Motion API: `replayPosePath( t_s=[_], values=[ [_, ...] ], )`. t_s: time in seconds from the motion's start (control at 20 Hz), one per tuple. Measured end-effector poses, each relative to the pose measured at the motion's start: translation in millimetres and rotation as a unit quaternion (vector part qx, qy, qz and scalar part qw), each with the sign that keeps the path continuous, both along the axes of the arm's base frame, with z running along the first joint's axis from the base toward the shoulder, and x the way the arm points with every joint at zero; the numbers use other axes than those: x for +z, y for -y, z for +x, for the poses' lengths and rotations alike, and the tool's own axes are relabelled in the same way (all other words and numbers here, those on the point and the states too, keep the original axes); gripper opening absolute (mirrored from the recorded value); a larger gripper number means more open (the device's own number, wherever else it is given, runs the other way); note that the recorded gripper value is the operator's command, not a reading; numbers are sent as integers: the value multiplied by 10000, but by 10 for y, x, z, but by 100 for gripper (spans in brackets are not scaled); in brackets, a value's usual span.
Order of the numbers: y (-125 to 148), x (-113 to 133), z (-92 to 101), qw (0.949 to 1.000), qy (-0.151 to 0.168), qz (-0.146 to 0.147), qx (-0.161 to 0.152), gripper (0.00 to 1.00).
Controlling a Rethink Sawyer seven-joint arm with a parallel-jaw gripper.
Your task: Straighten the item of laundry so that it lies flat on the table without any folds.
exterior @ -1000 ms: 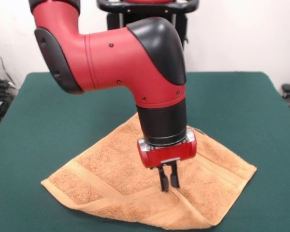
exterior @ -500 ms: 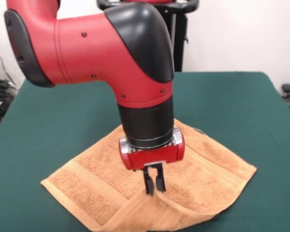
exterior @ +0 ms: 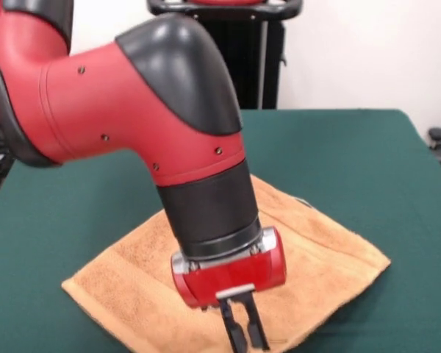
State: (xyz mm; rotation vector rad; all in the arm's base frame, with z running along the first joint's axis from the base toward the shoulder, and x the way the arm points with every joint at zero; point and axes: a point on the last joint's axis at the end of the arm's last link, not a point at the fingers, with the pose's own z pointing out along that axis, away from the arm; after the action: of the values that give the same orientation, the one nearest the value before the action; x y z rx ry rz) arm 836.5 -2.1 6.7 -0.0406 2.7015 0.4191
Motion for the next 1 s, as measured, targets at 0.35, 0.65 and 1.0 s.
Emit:
replayPosePath(
  t_s=[0.35, 0.65, 1.0],
  values=[
    [-15, -270, 9, 9989, 396, 250, 41, 0],
    [-146, -308, -14, 9988, 421, 148, 198, 100],
    [-216, -275, 5, 9986, 449, 176, 230, 100]
  ],
)
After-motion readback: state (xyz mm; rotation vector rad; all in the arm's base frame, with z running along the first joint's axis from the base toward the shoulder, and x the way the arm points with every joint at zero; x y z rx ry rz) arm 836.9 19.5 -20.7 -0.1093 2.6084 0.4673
